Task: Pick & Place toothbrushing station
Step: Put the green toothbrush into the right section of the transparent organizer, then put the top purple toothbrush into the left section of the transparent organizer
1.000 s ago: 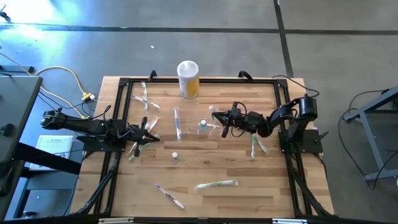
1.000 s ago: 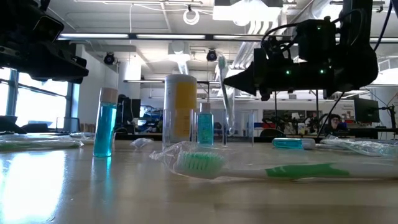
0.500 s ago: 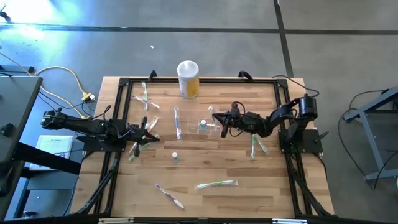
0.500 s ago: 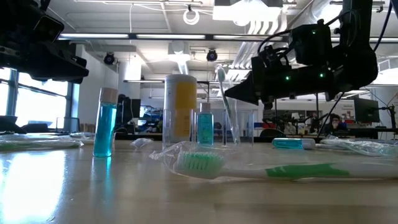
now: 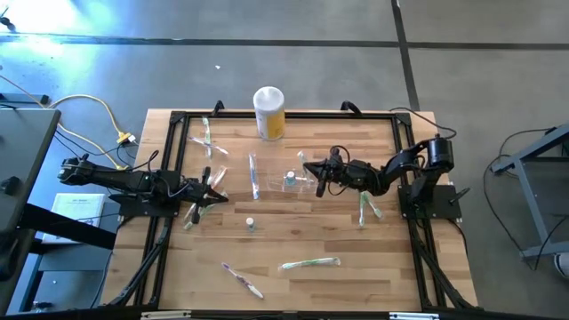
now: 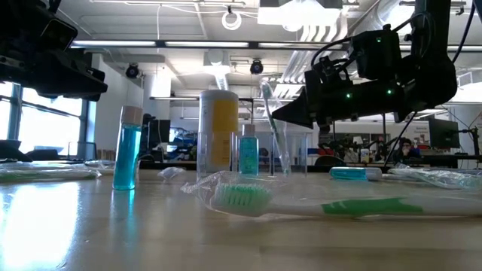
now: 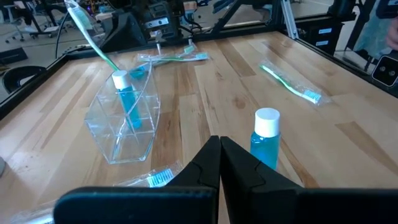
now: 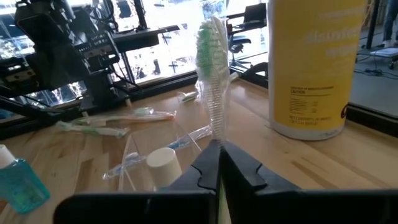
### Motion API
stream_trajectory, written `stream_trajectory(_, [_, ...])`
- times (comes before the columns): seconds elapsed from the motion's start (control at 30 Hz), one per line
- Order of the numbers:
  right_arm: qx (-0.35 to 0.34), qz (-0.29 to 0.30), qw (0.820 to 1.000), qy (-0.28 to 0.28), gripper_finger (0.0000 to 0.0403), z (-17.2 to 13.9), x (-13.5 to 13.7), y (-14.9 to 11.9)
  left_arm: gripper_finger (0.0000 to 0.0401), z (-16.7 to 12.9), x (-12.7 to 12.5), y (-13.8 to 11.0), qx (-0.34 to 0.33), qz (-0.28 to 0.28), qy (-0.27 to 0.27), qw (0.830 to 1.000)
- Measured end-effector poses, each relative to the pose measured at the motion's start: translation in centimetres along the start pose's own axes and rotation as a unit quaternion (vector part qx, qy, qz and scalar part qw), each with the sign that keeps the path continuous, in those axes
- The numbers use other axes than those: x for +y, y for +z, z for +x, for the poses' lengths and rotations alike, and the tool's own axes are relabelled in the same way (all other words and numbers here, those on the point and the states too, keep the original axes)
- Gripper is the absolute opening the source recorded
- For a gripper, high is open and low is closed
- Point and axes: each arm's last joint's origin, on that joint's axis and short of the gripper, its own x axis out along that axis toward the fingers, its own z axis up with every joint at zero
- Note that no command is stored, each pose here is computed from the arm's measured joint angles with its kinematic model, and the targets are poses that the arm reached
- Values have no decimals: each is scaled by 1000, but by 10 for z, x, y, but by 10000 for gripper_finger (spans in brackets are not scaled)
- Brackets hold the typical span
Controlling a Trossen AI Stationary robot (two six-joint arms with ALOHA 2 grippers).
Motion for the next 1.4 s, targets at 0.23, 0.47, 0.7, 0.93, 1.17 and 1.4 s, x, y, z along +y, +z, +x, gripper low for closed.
stream_trajectory(0.23, [5, -1, 1000, 6, 26, 0, 0, -1, 0, 0, 0, 0, 0, 0, 0, 1000])
stream_trajectory(0.47, [1, -2, 1000, -9, 117, 0, -1, -1, 0, 0, 0, 0, 0, -2, 0, 1000])
stream_trajectory(0.7, [1, -30, 1000, -4, 166, -1, 2, -1, 0, 0, 0, 0, 0, -16, 0, 1000])
stream_trajectory(0.93, [-14, -68, 998, 1, 165, -7, 16, 12, 0, 0, -1, 0, 0, -20, -16, 1000])
stream_trajectory(1.17, [-14, -122, 992, -26, 163, -24, 38, 34, 1, -3, 2, 7, 11, -29, 20, 999])
stream_trajectory(1.4, [7, -130, 991, -10, 162, -43, 55, 47, 59, -7, 4, 18, 14, -30, 41, 999])
